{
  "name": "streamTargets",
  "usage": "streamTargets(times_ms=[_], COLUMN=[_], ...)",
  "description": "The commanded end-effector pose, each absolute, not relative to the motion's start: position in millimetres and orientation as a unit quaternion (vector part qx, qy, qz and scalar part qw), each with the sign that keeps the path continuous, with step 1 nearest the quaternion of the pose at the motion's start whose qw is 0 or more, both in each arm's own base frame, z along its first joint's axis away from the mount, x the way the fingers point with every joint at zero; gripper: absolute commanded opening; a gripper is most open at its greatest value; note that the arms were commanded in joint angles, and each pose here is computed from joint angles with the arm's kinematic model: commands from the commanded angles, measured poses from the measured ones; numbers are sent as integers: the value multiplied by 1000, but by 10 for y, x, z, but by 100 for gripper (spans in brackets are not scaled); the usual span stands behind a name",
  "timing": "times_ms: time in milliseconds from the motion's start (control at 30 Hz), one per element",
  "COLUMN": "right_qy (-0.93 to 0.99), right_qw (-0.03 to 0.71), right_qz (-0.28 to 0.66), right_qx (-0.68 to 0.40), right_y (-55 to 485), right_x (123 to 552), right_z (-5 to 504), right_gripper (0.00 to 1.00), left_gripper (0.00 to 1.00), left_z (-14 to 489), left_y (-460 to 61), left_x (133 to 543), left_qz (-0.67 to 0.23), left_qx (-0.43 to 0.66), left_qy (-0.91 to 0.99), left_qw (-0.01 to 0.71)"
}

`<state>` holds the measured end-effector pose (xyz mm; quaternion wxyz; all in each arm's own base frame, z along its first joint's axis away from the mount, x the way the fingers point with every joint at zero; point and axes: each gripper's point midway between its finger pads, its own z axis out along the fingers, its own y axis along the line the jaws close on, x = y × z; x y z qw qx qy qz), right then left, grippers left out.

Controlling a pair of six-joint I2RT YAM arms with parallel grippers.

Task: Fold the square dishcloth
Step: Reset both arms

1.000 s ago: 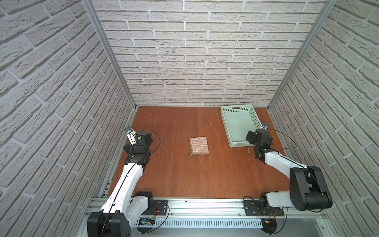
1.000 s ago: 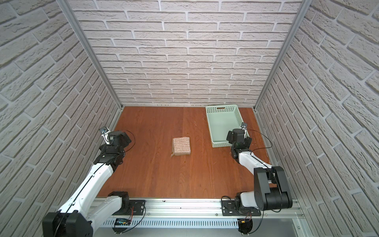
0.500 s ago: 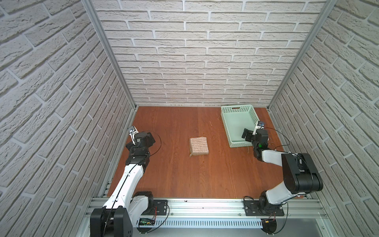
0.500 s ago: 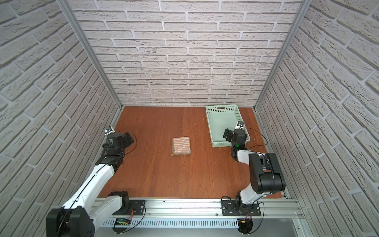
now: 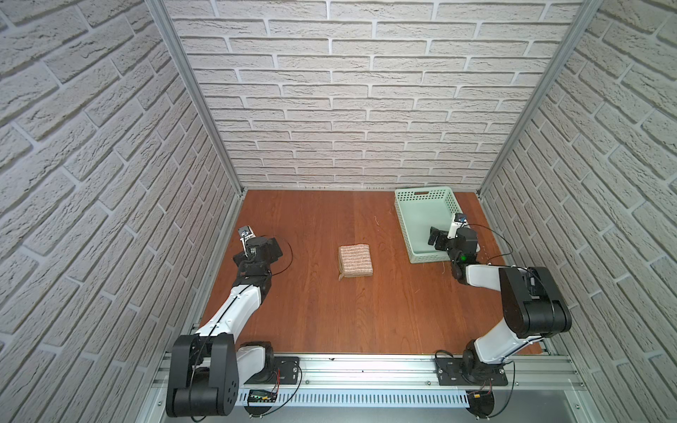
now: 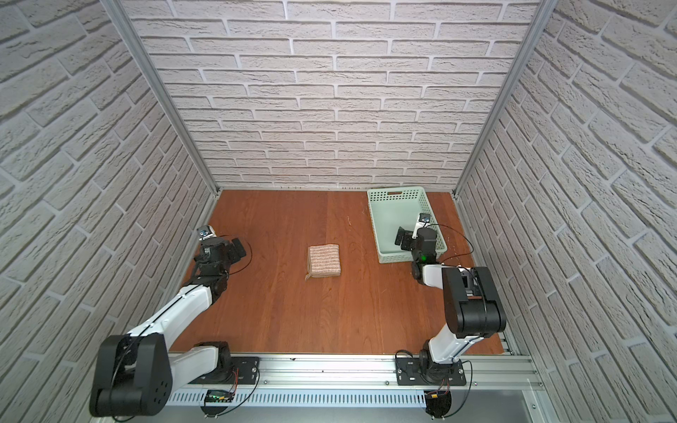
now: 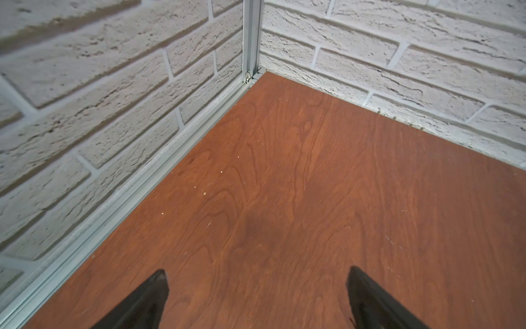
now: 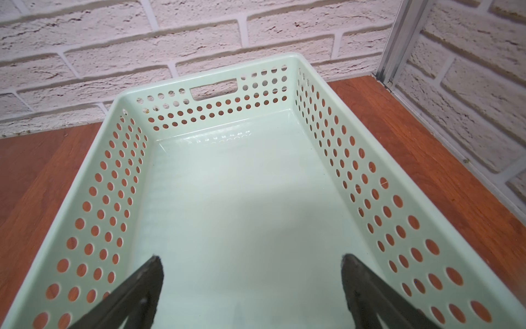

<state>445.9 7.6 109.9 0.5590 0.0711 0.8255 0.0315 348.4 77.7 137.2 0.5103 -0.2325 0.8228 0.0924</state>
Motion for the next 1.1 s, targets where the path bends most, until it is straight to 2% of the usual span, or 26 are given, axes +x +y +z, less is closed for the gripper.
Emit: streamTargets(times_ms=[0,200,433,733,867,1067], right_qy=[822,821,809,799,806,805], right_qw=[565,568,584,600,591,593], right_qz=[40,42,40,33,-11,5], right_qx=[54,41,48,25,33,27], right_y=[121,150,125,155,-16,3], right_x=[4541,4542,4482,4218,3960,3832], right_z=[1160,1169,1213,1633,1536,1433], right_gripper=[99,99,99,99,99,99], left_gripper=[98,98,98,98,98,98], left_z=[1475,1502,1572,1392,1360,1184], left_y=[809,820,791,716,703,678], left_x=[3611,3700,3612,3581,3589,3687], left_qz=[96,108,107,102,103,104], left_qx=[-221,-202,-185,-157,-149,-136], left_qy=[801,787,766,785,783,793], left_qw=[548,573,607,590,595,584])
